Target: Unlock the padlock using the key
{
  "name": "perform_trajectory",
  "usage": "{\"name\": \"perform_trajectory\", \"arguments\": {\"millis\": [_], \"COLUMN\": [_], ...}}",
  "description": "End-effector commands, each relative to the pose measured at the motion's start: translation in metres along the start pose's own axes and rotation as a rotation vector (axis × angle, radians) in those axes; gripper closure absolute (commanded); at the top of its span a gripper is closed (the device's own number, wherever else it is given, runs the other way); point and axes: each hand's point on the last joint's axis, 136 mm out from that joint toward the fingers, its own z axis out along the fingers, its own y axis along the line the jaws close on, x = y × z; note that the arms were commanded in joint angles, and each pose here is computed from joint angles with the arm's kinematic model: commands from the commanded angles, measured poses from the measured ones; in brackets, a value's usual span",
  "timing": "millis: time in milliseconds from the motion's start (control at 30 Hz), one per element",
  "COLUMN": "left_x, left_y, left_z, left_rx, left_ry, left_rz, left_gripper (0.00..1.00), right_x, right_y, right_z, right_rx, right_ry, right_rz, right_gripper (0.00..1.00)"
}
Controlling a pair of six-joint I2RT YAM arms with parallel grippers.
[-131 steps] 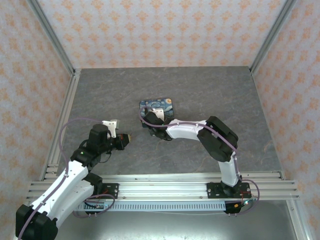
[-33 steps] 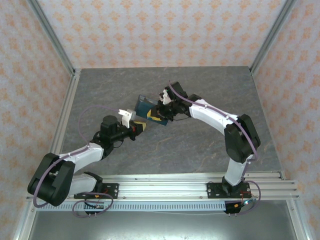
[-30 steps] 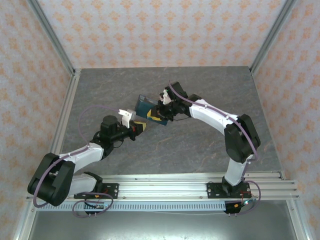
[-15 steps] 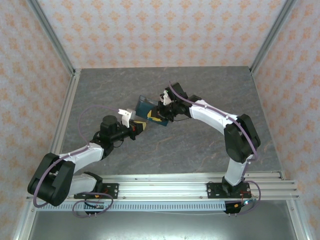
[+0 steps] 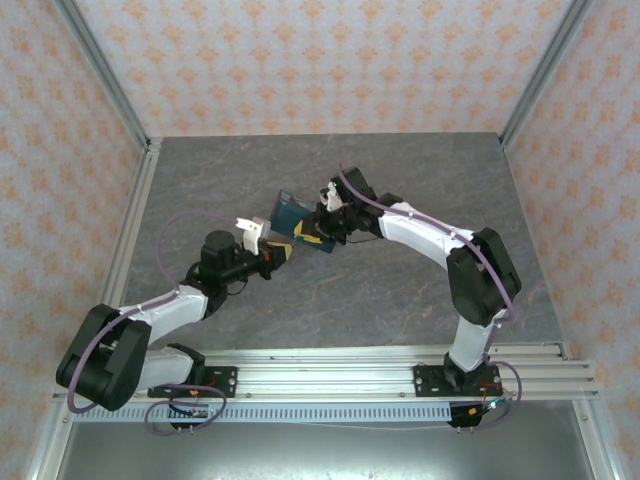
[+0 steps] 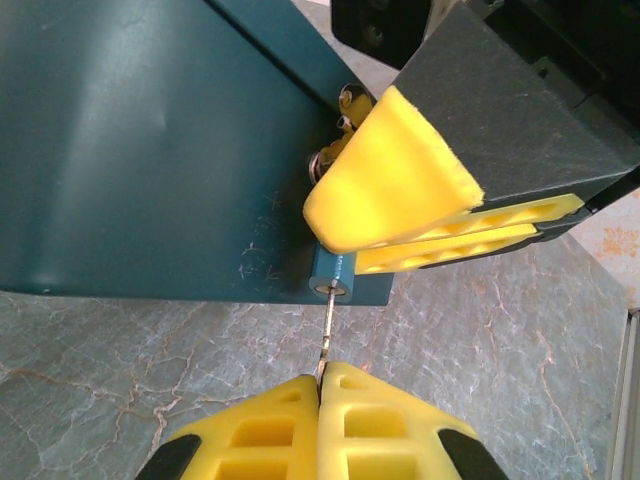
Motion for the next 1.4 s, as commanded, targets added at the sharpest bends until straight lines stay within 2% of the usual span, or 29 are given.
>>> {"name": "perform_trajectory", "arguments": {"millis": [0,633,1133,1367], "left_x": [-0.027,-0.028,0.050,0.066], "left_y": [-0.006,-0.020,-0.016,-0.011], "left_z": [0.003,0.025,0.031,0.026], "left_rx": [0.024,0.073,-0.111,-0.201], "left_ry": [-0.078,-0.067,0.100,0.127], "left_rz": [0.024,0.008,0.179,0.274], "left_gripper": [1.00,1.00,1.00,1.00], "right_x": [-0.001,0.011,0.037,0.043], "right_y": [0.021,0.014,-0.017,-0.026], "right_z": [-0.008,0.013,0.045,0.051], "right_rx": [-0.077,-0.078,-0.001,-0.002], "right_ry": [-0.015,0.018,0.060,0.070], "right_rz": [-0.043,-0.029,0.026,0.070], "right_gripper": [1.00,1.00,1.00,1.00]}}
